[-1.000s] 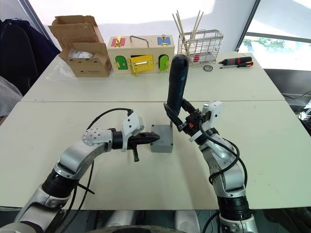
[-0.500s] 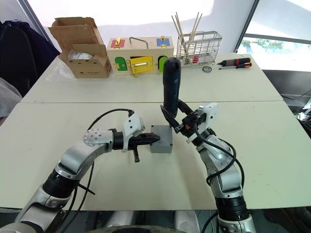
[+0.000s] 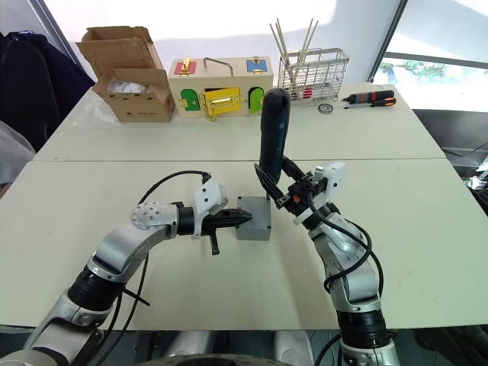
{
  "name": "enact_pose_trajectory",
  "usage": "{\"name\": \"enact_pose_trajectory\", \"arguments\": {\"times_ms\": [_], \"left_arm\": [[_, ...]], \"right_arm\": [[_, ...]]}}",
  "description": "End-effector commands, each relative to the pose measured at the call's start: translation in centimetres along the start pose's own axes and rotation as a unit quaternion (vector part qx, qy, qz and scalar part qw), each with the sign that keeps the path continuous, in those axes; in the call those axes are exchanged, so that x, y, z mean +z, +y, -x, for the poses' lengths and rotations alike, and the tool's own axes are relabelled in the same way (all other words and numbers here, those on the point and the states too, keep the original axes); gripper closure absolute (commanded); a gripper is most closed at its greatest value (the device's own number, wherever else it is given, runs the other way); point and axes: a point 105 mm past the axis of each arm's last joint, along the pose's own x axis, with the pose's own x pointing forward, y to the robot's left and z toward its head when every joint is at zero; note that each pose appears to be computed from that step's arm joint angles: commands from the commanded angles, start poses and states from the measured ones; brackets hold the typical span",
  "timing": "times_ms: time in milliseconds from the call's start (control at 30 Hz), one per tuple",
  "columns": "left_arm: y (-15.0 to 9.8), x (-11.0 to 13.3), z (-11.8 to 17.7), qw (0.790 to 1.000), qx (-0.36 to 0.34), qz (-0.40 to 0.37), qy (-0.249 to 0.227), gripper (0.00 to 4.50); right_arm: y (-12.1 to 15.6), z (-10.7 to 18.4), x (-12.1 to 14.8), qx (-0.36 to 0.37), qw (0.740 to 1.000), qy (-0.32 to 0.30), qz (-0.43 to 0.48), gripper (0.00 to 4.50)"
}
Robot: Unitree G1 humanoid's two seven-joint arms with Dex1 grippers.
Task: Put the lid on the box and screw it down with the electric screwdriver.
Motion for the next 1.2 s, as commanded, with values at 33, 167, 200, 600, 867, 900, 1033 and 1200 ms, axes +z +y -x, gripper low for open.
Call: {"name": "enact_pose_trajectory", "arguments": {"times_ms": [33, 167, 200, 600, 867, 900, 1033, 1200], "left_arm": [[0.0, -1.6, -0.2, 1.000, 0.001, 0.016, 0.027, 4.50], [0.0, -1.6, -0.3, 1.000, 0.001, 0.016, 0.026, 4.50], [0.0, -1.6, -0.3, 1.000, 0.001, 0.016, 0.027, 4.50], [-0.1, -1.7, -0.3, 1.000, 0.001, 0.014, 0.028, 4.50], [-0.1, -1.8, -0.4, 0.999, -0.002, 0.015, 0.030, 4.50], [-0.1, -1.9, -0.4, 0.999, -0.003, 0.014, 0.030, 4.50], [-0.1, -1.8, -0.4, 0.999, -0.002, 0.013, 0.031, 4.50], [0.0, -2.0, -0.4, 0.999, 0.000, 0.014, 0.033, 4.50]], "right_arm": [[0.5, 0.2, -1.7, 0.008, 0.999, 0.044, -0.026, 2.63], [0.7, -0.1, -1.1, 0.011, 0.999, 0.037, -0.027, 2.63], [0.7, -0.2, -1.0, 0.012, 0.999, 0.037, -0.026, 2.63], [0.1, -0.7, 0.4, 0.004, 1.000, 0.012, -0.023, 2.63], [-0.2, -0.7, 1.6, -0.001, 1.000, -0.004, -0.017, 2.63], [-0.1, -0.7, 1.7, -0.001, 1.000, -0.004, -0.016, 2.63], [0.0, -0.7, 1.7, 0.001, 1.000, -0.003, -0.015, 2.63], [-0.2, -0.9, 2.4, -0.002, 1.000, -0.013, -0.010, 2.63]]}}
